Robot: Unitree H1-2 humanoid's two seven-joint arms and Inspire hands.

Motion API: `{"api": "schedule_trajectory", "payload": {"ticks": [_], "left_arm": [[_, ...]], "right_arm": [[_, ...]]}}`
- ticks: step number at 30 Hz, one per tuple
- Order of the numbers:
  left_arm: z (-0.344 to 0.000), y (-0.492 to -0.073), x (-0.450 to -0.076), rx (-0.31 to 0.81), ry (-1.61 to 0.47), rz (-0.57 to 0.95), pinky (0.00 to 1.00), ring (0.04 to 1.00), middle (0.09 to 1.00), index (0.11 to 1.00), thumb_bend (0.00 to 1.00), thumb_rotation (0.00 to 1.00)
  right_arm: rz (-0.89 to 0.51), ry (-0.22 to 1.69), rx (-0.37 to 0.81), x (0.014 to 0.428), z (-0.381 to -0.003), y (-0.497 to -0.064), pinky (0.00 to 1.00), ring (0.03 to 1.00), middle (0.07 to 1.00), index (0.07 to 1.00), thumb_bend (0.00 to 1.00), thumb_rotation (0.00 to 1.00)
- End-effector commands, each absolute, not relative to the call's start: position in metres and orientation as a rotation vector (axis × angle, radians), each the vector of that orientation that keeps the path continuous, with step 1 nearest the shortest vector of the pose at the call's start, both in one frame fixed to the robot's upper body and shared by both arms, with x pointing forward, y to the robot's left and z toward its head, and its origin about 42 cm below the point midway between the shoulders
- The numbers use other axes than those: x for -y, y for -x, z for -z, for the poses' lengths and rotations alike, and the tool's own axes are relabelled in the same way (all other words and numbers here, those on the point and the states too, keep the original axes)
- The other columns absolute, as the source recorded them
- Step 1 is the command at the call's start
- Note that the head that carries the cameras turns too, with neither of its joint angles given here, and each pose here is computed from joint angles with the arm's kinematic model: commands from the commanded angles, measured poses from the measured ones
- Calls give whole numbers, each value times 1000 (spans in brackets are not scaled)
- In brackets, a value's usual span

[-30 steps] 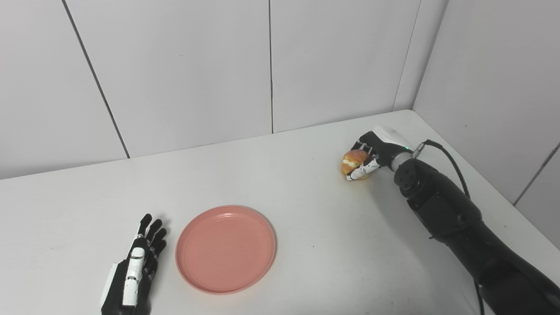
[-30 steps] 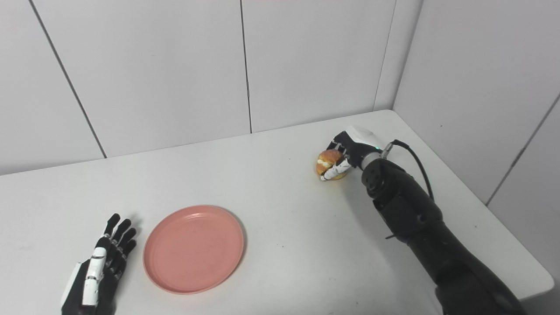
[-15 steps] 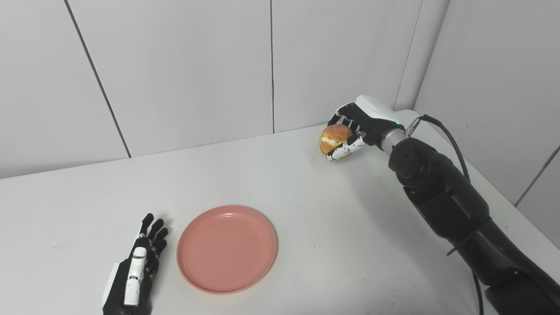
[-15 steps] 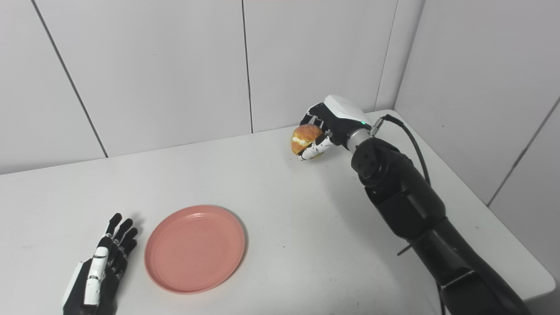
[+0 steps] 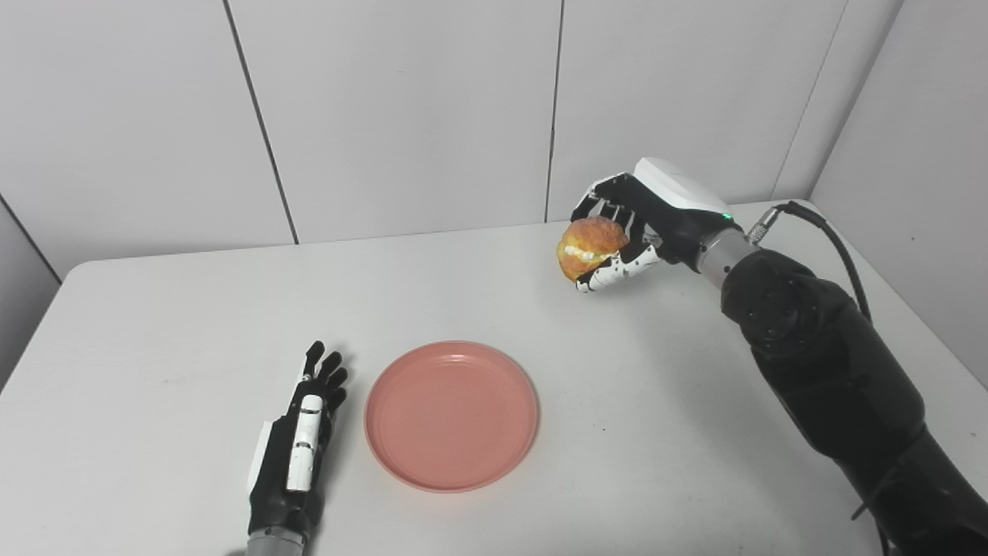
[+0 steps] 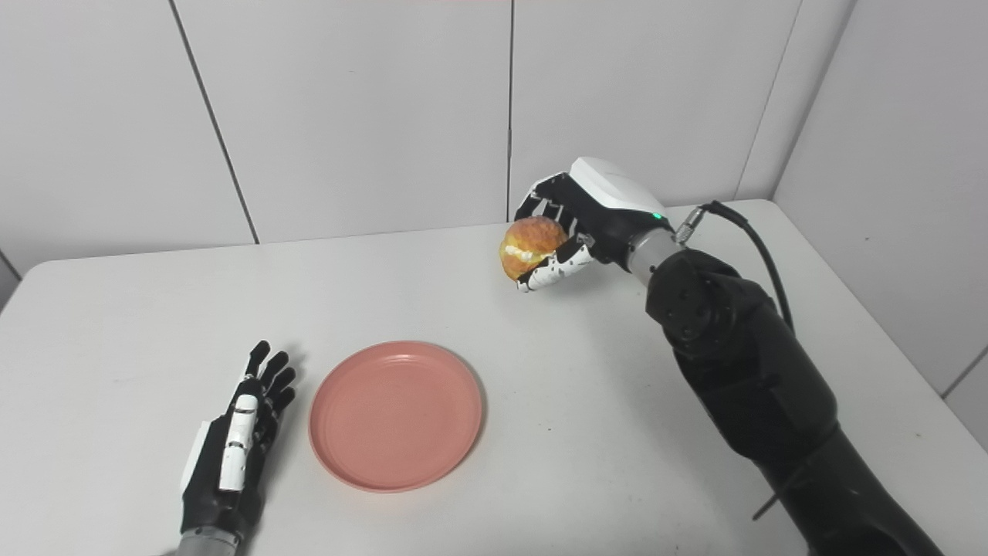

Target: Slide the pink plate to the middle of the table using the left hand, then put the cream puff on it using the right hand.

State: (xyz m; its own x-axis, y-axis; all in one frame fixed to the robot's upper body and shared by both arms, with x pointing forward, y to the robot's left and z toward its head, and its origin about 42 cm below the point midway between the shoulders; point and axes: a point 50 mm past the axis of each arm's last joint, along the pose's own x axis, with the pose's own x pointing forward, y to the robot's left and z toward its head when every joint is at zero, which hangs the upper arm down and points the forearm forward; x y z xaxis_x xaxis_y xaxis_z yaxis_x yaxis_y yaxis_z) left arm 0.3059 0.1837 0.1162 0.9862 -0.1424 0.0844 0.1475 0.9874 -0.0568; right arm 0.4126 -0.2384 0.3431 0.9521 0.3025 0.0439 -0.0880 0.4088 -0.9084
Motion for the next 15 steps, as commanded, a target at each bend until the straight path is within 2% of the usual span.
{"api": "schedule_trajectory", "payload": {"ticks": [1, 7, 15], "left_arm": [[-104, -294, -163, 2, 86, 183, 970, 954, 963, 963, 443, 1000], [-107, -296, -149, -6, 78, 172, 961, 953, 963, 960, 434, 1000], [-109, -300, -137, -9, 83, 156, 948, 947, 958, 949, 431, 1000]], "right_arm": [[-252, 1132, 294, 226, -359, -410, 356, 428, 448, 542, 517, 0], [-333, 1123, 334, 204, -347, -410, 360, 428, 445, 542, 517, 0], [-436, 1114, 326, 171, -326, -407, 366, 428, 441, 547, 516, 0]]}}
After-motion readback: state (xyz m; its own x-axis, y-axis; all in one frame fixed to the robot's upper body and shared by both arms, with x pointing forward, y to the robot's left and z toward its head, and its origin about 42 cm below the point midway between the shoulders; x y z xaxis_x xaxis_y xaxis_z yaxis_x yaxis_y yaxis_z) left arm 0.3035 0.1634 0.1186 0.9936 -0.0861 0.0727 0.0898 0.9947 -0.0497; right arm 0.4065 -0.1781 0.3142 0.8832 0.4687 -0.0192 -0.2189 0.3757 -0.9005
